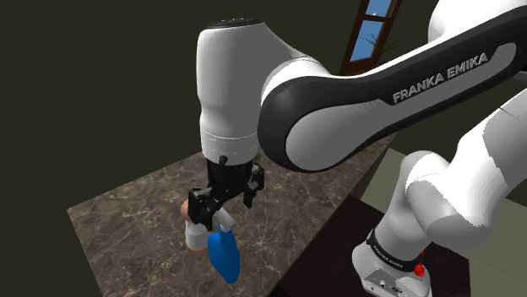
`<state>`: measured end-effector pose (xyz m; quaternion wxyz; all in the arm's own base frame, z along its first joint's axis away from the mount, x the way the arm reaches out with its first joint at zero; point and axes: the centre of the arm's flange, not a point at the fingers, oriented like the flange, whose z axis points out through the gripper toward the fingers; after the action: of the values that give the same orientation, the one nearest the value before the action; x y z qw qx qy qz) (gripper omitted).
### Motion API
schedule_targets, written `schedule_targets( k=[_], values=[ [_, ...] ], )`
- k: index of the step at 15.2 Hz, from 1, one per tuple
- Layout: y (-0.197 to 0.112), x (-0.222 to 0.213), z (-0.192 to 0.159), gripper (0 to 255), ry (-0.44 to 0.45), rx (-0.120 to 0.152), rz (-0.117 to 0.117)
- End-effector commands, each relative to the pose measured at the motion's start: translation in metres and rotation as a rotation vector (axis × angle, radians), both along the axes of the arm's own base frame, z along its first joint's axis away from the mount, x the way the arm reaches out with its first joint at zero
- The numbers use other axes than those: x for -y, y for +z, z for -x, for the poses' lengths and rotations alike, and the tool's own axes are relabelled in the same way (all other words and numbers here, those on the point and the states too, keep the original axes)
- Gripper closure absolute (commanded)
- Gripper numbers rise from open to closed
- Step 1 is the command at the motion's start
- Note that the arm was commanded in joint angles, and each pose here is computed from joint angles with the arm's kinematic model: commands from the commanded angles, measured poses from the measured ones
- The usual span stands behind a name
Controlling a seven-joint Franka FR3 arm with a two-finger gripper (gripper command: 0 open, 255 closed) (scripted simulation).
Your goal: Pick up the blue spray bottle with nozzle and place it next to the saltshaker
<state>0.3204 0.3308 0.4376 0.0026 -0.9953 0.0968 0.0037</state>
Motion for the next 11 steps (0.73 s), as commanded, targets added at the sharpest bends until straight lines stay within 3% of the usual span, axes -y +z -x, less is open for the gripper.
schedule_targets(
  k=[1, 3, 11],
  values=[
    [0.020, 0.000, 0.001, 0, 0.000, 0.000, 0.000],
    [0.043, 0.000, 0.001, 0, 0.000, 0.000, 0.000],
    [0.043, 0.000, 0.001, 0, 0.000, 0.000, 0.000]
  ],
)
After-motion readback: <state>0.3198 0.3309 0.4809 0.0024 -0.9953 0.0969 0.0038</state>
